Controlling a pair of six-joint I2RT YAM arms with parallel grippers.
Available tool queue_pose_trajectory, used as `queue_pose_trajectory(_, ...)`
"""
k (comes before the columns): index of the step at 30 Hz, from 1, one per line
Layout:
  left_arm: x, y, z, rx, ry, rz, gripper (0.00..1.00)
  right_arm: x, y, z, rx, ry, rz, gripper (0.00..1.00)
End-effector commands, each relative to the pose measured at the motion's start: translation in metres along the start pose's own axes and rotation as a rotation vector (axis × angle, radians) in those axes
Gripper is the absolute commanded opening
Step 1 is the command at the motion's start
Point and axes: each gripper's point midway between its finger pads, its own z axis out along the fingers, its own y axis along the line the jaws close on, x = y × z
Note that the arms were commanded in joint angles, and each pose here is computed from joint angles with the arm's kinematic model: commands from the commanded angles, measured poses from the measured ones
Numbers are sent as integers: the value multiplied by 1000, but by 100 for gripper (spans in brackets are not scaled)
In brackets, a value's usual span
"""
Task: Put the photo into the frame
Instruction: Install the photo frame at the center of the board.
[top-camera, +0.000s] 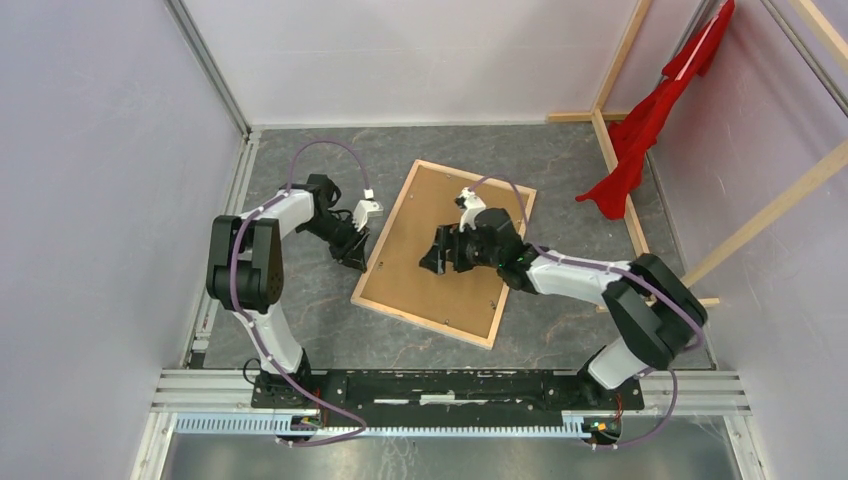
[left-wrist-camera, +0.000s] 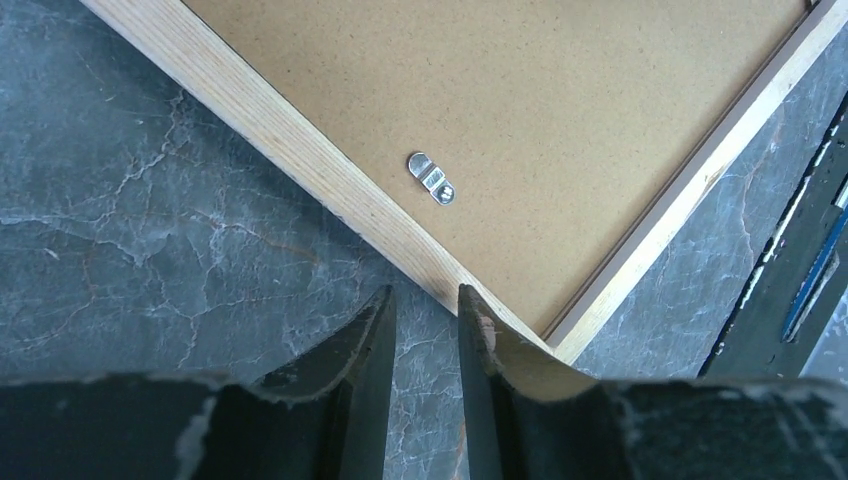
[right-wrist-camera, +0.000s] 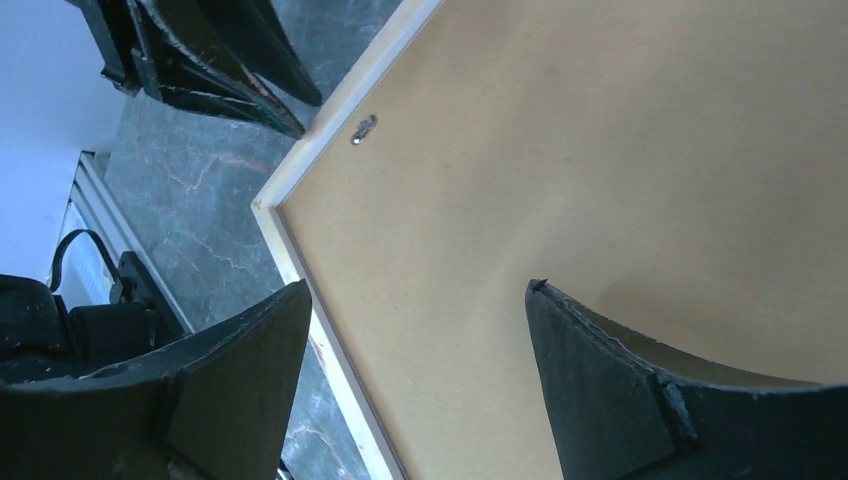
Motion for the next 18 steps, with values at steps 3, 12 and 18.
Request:
queue_pose_trajectory(3,-12,-3,2,46,-43,-42,31,-11,59,37,-161,-41,-10,84)
queue_pose_trajectory(12,1,0,10,48,-6,-62,16,14,93,86,-240,26,-13,80)
queue_pose_trajectory(18,5,0,12,55,-2,-75,14,23,93,104,-244,54,-1,78)
